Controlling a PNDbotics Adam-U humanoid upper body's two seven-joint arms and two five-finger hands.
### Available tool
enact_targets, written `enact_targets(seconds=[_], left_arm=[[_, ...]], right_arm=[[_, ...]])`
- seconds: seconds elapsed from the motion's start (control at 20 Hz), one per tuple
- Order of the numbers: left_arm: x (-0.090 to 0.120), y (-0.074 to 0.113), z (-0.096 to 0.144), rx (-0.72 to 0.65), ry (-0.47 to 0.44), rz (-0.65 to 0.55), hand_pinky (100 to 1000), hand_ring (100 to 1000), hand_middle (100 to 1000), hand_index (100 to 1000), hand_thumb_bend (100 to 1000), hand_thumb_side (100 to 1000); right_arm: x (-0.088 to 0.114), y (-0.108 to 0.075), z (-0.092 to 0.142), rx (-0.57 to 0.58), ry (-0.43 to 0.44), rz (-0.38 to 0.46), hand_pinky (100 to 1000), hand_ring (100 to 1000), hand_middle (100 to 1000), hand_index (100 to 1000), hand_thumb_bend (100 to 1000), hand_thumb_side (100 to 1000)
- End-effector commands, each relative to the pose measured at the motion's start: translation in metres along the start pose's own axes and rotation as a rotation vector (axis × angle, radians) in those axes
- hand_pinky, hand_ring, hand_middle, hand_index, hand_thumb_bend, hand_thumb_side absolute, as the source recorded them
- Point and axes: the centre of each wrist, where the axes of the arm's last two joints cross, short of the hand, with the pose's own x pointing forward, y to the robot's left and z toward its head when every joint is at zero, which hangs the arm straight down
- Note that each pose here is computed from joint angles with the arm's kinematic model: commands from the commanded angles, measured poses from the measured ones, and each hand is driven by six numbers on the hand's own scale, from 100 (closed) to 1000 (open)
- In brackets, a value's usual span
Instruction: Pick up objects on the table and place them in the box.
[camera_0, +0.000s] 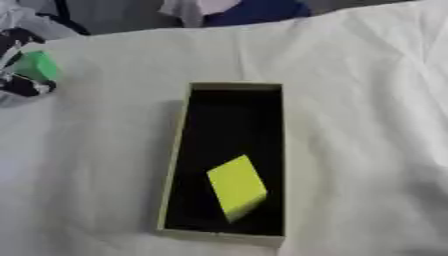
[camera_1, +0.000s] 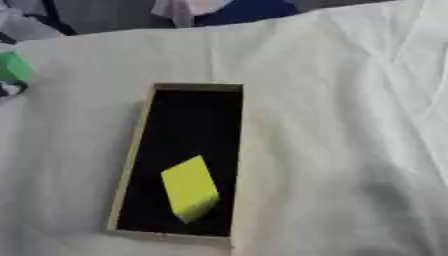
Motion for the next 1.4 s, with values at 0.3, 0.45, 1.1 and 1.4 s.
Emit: enact_targets(seconds=[0.3,0.45,1.1,1.4], left_arm=[[-0.022,0.021,0.006,0.012,0.070,-0.019,727,866,879,884,483,100],[-0.025,0.017,0.007,-0.001,0.089,-0.008,668,825,870,889,460,100],[-0.027,0.005,0.009,0.011,0.096,-0.048,462,598,680,778,449,100],[-0.022,0.008,0.006,0.026,0.052,-0.033,367,506,609,747,426,100]], right_arm=[[0.002,-0.003,-0.003,0.014,-0.013,0.018,832,845,537,830,100,776],[0.002,-0.002,-0.004,0.016,-0.017,0.017,832,845,537,829,100,776],[0.003,0.000,-0.004,0.016,-0.019,0.016,833,845,535,829,100,780],[0.003,0.000,-0.002,0.011,-0.008,0.016,834,845,535,829,100,775]])
